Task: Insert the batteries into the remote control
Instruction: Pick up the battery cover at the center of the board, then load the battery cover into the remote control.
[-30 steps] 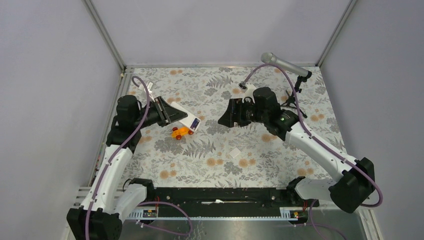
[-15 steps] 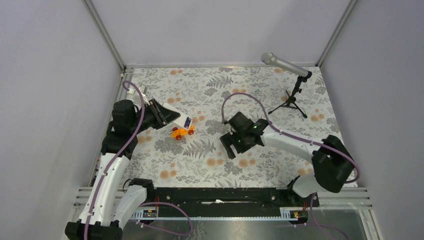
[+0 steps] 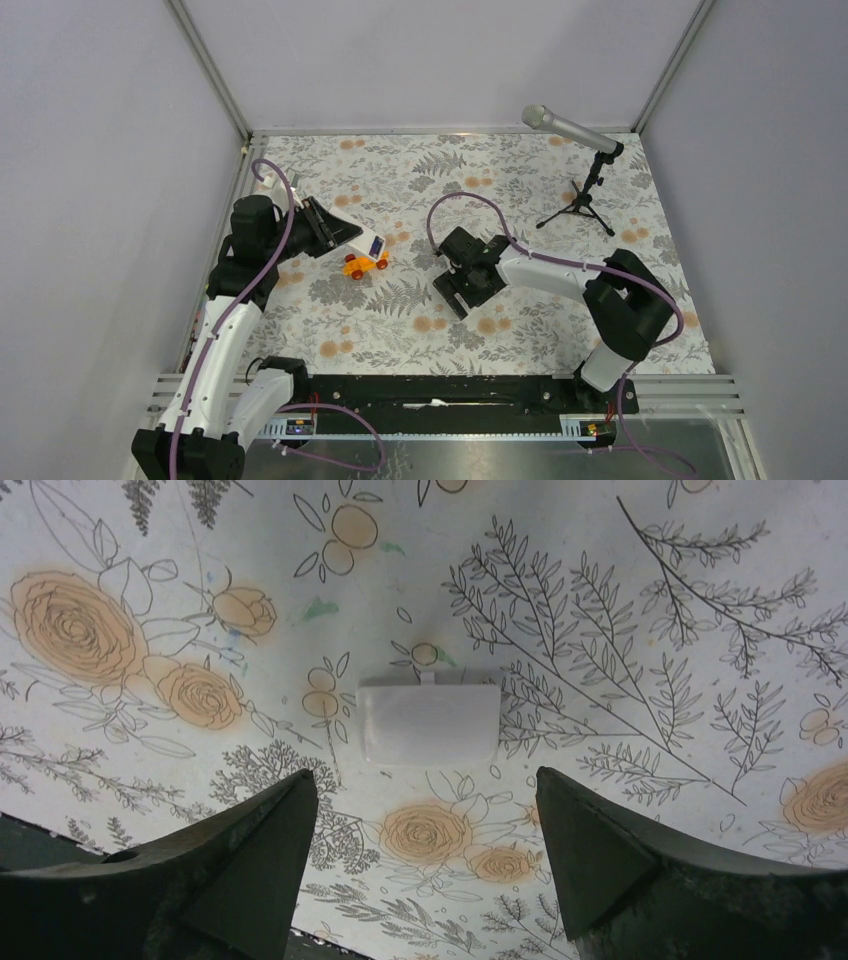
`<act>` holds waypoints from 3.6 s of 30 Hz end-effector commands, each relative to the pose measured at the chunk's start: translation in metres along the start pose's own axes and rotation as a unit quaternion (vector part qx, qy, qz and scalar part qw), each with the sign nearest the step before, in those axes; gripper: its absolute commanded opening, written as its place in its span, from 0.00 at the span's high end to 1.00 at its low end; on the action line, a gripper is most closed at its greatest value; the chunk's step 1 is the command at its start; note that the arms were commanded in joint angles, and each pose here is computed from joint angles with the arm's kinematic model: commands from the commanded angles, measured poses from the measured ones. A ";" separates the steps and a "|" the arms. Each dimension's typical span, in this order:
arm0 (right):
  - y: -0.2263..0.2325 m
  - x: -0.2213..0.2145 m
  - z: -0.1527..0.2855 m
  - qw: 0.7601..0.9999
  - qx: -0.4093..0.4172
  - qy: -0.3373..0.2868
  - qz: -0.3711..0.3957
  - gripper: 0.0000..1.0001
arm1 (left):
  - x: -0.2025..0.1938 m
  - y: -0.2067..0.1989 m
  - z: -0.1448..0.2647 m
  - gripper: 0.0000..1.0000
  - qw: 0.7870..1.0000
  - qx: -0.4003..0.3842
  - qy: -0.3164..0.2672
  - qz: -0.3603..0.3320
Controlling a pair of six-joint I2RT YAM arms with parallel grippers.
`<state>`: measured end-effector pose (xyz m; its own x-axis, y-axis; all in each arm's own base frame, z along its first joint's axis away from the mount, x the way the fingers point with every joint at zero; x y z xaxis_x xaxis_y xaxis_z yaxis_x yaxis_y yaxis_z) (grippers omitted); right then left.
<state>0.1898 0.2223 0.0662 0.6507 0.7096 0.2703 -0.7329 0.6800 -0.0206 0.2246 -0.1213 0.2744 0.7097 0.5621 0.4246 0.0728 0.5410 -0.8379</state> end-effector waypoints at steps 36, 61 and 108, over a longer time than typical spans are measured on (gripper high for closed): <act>0.004 -0.008 -0.020 0.998 -0.022 0.054 0.035 0.51 | -0.005 0.001 0.000 1.00 1.000 -0.026 0.005 -0.006; 0.050 0.046 0.136 0.933 0.141 -0.308 0.120 0.54 | -0.065 0.002 -0.062 1.00 0.991 -0.061 0.118 -0.003; 0.058 0.073 0.122 0.940 0.073 -0.276 0.185 0.56 | -0.101 -0.028 -0.061 1.00 0.985 -0.120 0.125 -0.018</act>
<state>0.1680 0.2836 0.1918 0.1661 0.6796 0.7146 -0.9385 0.3314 -0.0971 0.1942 -0.2265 0.2108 0.8835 0.3579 0.3023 0.1234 0.4447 -0.8871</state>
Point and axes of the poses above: each gripper's point midway between its finger pads, its own z axis back along the fingers, its own y axis along the line the jaws close on, x = y × z, the point moved 4 cm from there along z, back along the fingers, and after that the axes turned 9 degrees about z, right-handed, at the moved point
